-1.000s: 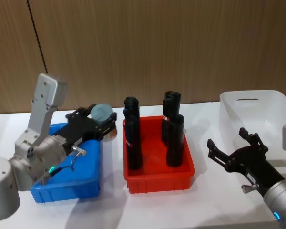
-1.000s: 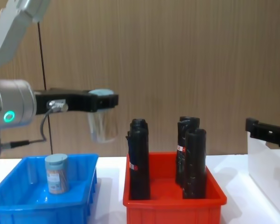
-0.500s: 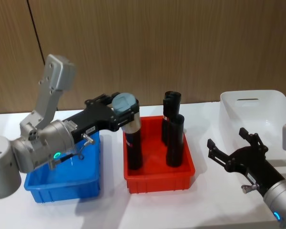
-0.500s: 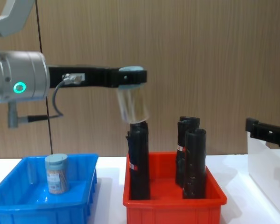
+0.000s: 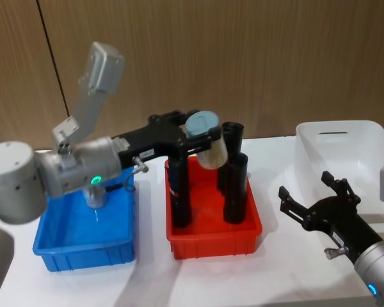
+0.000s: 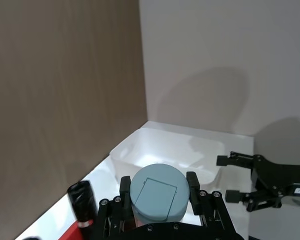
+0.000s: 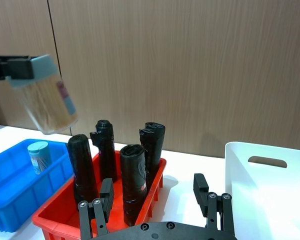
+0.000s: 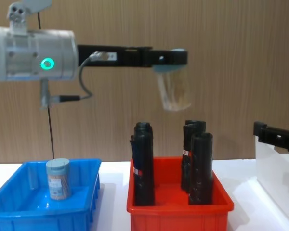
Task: Pick the cotton swabs from the blue box and place them into the white box.
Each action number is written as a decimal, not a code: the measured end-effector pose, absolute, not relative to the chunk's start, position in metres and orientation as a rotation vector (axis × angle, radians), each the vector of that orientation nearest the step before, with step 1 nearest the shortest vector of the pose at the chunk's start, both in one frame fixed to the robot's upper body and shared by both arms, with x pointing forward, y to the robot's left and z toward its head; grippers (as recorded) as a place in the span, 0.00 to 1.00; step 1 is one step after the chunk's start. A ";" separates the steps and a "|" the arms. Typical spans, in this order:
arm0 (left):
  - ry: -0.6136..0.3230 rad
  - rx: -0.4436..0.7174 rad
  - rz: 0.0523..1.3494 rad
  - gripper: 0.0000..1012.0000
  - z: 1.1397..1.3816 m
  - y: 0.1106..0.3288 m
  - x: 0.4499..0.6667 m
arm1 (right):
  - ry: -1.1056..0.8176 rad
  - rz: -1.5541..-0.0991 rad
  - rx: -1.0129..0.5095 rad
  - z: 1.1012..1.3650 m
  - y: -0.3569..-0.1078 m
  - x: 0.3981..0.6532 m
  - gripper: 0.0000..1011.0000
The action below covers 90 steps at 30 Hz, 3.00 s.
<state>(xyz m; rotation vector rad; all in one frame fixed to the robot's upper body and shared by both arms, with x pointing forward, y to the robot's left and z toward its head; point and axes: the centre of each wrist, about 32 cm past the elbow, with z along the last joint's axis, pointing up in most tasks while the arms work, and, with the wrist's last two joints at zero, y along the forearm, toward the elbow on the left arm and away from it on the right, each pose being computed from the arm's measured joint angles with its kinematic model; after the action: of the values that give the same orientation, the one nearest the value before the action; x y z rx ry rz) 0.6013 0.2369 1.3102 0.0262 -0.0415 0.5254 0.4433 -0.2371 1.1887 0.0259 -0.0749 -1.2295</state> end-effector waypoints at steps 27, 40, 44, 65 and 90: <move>-0.018 0.031 0.382 0.66 1.334 0.219 0.633 | -0.111 -1.173 -0.017 1.200 -0.234 0.451 0.99; -0.017 0.031 0.370 0.66 1.336 0.217 0.635 | -0.162 -1.086 -0.085 1.227 -0.230 0.467 0.99; -0.016 0.031 0.369 0.66 1.337 0.217 0.636 | -0.178 -1.064 -0.105 1.237 -0.229 0.474 0.99; -0.016 0.031 0.365 0.66 1.337 0.216 0.636 | -0.187 -0.978 -0.130 1.265 -0.224 0.497 0.99; -0.016 0.031 0.364 0.66 1.338 0.216 0.637 | -0.175 -0.866 -0.125 1.276 -0.220 0.500 0.99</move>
<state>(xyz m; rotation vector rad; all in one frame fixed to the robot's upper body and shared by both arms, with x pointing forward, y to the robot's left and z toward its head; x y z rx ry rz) 0.6366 0.2164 1.3375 0.0308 -0.0158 0.3641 0.5005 -0.2205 1.2764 -0.1253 -0.1745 -0.8662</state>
